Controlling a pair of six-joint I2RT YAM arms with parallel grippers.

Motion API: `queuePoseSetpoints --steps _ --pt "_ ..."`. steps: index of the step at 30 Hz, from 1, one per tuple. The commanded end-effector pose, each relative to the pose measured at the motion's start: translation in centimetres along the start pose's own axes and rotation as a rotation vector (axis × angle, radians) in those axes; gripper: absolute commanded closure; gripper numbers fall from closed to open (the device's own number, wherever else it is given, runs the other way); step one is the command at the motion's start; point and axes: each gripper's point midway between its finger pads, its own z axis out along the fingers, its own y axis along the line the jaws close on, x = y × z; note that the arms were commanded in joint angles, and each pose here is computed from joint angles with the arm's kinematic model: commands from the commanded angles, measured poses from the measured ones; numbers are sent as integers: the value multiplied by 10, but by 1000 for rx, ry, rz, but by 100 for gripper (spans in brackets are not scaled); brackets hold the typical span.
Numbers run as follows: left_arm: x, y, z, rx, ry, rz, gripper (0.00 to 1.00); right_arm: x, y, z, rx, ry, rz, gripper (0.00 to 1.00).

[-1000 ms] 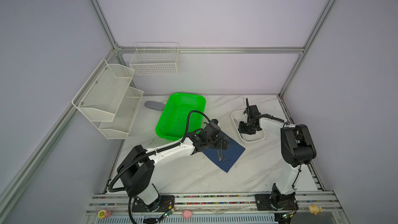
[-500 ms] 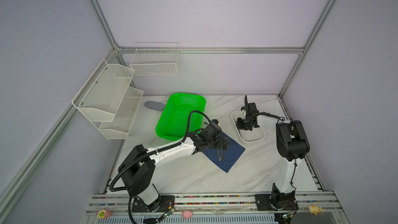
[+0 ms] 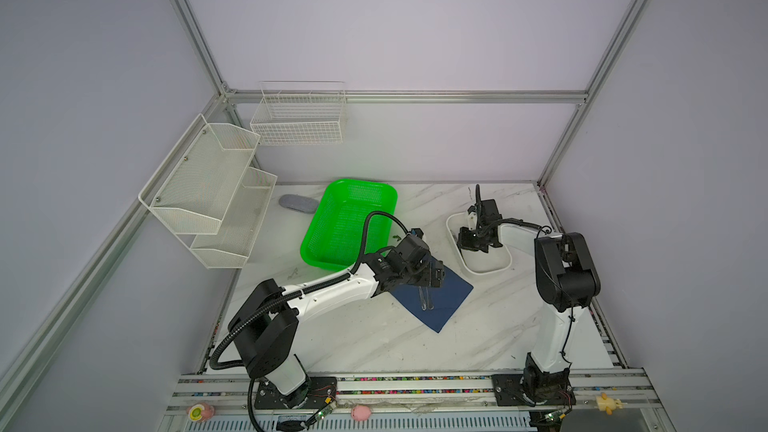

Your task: Place the utensils on the paper napkin and roll it up

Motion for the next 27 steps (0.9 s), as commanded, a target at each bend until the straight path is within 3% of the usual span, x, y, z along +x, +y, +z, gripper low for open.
queuePoseSetpoints --steps 1,6,10,13,18,27 --pt "-33 -27 -18 60 -86 -10 0 26 -13 -2 51 87 47 88" --pt "-32 -26 -17 54 -84 -11 0 50 -7 -4 19 180 -16 75" --pt "-32 -28 -17 61 -81 -9 1 69 -24 5 148 242 -57 72" --pt "-33 -28 -18 61 -82 -10 0 74 -45 7 320 250 -92 72" --pt "-32 -25 -22 54 -90 -9 0 75 -69 12 439 224 -85 79" --pt "-31 -23 -23 50 -93 0 0 53 -58 10 356 147 -30 84"
